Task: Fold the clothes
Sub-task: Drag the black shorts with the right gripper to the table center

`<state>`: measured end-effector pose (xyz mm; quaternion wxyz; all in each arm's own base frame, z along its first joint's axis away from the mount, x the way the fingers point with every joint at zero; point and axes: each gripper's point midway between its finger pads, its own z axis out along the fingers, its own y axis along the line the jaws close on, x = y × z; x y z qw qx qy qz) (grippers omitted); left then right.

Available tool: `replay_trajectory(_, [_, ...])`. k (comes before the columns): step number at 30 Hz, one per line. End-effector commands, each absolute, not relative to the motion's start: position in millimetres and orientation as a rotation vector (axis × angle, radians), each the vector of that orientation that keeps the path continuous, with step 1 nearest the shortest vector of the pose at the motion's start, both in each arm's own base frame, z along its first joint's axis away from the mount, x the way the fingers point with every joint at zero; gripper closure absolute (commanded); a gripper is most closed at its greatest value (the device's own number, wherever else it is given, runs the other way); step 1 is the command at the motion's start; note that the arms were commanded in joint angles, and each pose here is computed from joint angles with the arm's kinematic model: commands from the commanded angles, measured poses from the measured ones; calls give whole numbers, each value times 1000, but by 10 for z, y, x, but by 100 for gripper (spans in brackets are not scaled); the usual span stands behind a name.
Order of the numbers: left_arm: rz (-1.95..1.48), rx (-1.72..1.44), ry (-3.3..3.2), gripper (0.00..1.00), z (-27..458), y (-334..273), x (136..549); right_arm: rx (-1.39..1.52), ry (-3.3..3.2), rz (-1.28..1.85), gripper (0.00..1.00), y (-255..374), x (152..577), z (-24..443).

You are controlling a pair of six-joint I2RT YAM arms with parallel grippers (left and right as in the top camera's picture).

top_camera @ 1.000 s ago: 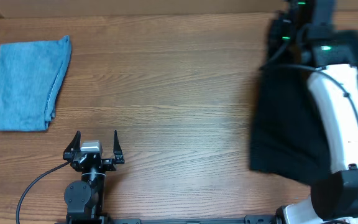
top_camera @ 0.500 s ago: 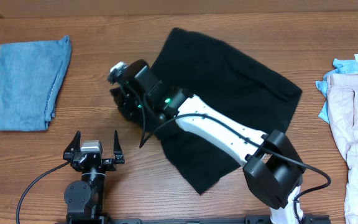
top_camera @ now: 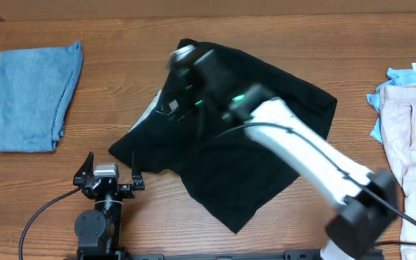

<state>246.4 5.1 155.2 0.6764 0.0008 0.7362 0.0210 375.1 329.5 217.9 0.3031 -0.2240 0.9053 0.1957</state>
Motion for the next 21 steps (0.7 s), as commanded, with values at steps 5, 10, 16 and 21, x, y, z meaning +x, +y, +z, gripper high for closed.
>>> replay_trajectory(5, [47,27,1646,0,1564,20,2462,190,2700,161,3,694,4075,2085])
replay_trajectory(10, [47,27,1646,0,1564,20,2462,532,2721,147,1,-260,4004,1824])
replay_trajectory(16, [59,15,1609,0,1654,45,2467,587,2801,152,0,-296,3806,1682])
replay_trajectory(21, [11,59,1637,0,1581,-54,2463,623,2959,333,0,-36,3452,1380])
